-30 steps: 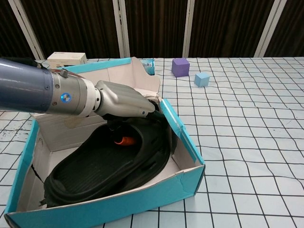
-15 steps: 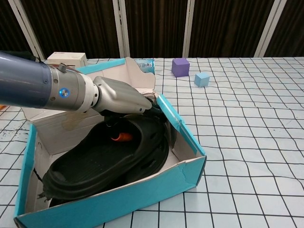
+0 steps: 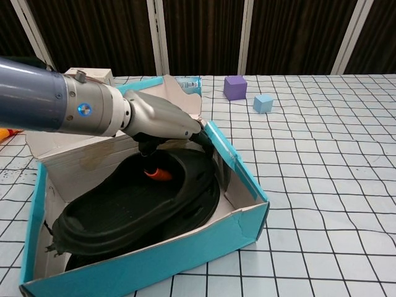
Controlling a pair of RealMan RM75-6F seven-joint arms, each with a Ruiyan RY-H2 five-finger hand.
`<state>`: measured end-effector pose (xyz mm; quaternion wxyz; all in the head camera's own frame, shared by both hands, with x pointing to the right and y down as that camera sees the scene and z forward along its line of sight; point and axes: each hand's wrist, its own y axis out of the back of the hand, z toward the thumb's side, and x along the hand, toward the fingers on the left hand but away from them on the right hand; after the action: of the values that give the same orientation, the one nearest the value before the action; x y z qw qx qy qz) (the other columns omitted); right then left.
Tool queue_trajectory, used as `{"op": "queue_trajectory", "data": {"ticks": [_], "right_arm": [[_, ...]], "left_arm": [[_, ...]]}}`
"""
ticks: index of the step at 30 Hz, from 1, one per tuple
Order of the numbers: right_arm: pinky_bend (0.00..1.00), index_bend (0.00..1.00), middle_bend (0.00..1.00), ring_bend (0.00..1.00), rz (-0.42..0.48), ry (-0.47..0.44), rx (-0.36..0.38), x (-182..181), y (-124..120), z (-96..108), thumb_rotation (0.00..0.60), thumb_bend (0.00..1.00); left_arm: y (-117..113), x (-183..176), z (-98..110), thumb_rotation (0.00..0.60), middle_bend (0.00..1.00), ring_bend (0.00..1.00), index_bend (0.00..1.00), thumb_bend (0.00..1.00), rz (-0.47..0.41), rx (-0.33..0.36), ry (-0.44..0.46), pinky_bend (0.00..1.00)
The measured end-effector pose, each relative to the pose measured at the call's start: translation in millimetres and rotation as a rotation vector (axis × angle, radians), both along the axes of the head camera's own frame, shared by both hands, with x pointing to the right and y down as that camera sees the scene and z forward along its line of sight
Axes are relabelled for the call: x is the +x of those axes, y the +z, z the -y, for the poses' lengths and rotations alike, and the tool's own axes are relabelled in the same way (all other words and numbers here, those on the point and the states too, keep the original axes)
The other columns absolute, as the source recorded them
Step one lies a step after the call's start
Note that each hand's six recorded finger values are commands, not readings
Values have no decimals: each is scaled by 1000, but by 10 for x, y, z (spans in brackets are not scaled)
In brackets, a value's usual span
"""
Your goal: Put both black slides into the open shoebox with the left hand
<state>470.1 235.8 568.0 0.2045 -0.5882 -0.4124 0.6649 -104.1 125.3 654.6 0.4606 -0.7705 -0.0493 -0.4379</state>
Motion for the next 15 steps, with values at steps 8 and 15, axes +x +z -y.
{"op": "queue_trajectory", "data": {"ticks": [8, 15], "right_arm": [[130, 0, 25, 101, 0, -4, -3, -9, 3, -1, 600, 246], [131, 0, 25, 101, -2, -4, -5, -5, 10, 11, 600, 245]], "left_arm": [[-138, -57, 69, 600, 219, 118, 3, 64, 5, 46, 14, 250], [-205, -76, 103, 600, 217, 118, 11, 64, 15, 46, 3, 250]]}}
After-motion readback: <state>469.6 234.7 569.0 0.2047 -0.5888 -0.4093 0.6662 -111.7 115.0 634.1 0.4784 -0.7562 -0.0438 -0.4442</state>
